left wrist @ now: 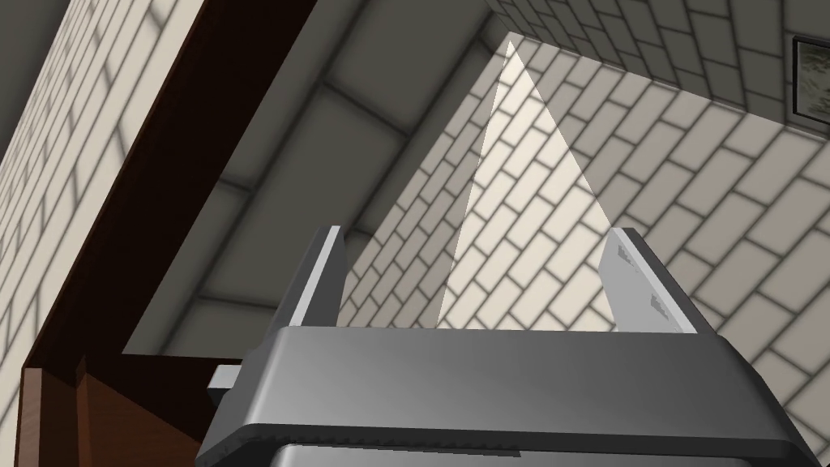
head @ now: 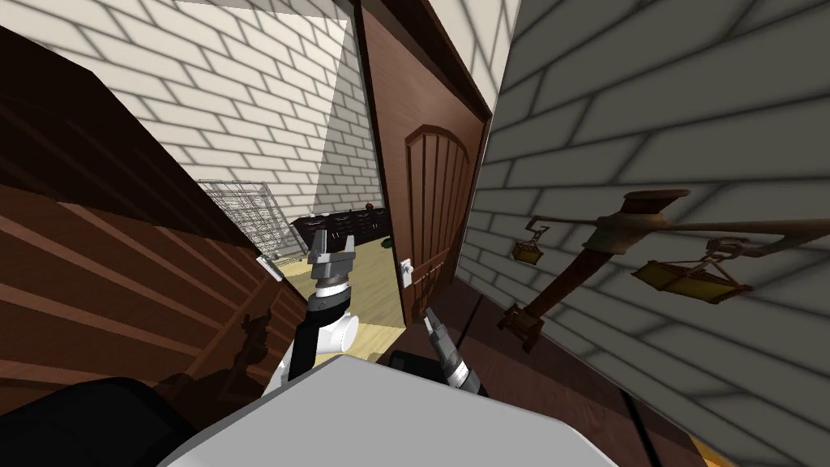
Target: Push the door open
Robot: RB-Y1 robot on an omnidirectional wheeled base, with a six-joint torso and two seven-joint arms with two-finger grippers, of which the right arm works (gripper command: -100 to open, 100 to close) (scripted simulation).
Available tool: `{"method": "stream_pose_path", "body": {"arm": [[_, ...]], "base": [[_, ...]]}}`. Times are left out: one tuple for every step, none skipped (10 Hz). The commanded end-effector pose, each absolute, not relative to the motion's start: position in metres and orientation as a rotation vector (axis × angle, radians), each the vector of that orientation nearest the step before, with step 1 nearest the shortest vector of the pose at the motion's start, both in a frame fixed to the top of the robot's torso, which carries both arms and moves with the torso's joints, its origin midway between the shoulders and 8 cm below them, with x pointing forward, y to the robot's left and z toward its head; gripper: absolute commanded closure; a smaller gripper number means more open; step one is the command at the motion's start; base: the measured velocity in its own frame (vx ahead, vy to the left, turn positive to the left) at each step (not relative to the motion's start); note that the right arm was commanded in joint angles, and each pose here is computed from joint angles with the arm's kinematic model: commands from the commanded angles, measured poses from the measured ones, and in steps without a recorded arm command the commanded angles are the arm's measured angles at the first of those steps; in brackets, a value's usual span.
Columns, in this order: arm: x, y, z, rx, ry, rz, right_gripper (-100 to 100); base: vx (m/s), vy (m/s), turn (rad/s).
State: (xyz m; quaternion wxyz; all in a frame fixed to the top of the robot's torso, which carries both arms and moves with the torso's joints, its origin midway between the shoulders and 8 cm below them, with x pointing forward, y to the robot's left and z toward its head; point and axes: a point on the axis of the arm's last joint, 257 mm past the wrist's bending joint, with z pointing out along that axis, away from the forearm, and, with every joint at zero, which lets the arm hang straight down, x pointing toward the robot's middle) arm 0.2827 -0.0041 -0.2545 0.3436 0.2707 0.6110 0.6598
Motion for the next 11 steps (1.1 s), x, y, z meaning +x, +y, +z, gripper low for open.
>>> {"method": "stream_pose_path", "body": {"arm": [[0.271,0.005,-0.26,0.705,1.621,1.728,-100],[0.266,0.01,-0.265,0.706,1.641,1.734,-100],[0.259,0.016,-0.271,0.707,1.667,1.743,-100],[0.254,0.02,-0.275,0.707,1.683,1.749,-100],[0.25,0.024,-0.279,0.708,1.699,1.754,-100],[0.245,0.027,-0.282,0.708,1.715,1.759,-100],[0.241,0.031,-0.286,0.708,1.732,1.764,-100],[0.236,0.035,-0.29,0.708,1.749,1.769,-100],[0.232,0.038,-0.293,0.708,1.761,1.773,-100],[0.229,0.04,-0.295,0.708,1.772,1.776,-100],[0.228,0.041,-0.296,0.708,1.775,1.777,-100]], "base": [[0.201,-0.056,0.045],[0.194,-0.062,0.05],[0.21,-0.057,0.067],[0.213,-0.039,0.049],[0.188,-0.055,0.027],[0.176,-0.047,0.039],[0.18,-0.071,0.035],[0.192,-0.057,0.045],[0.18,-0.056,0.032],[0.164,-0.063,0.025],[0.121,-0.054,0.013]]}}
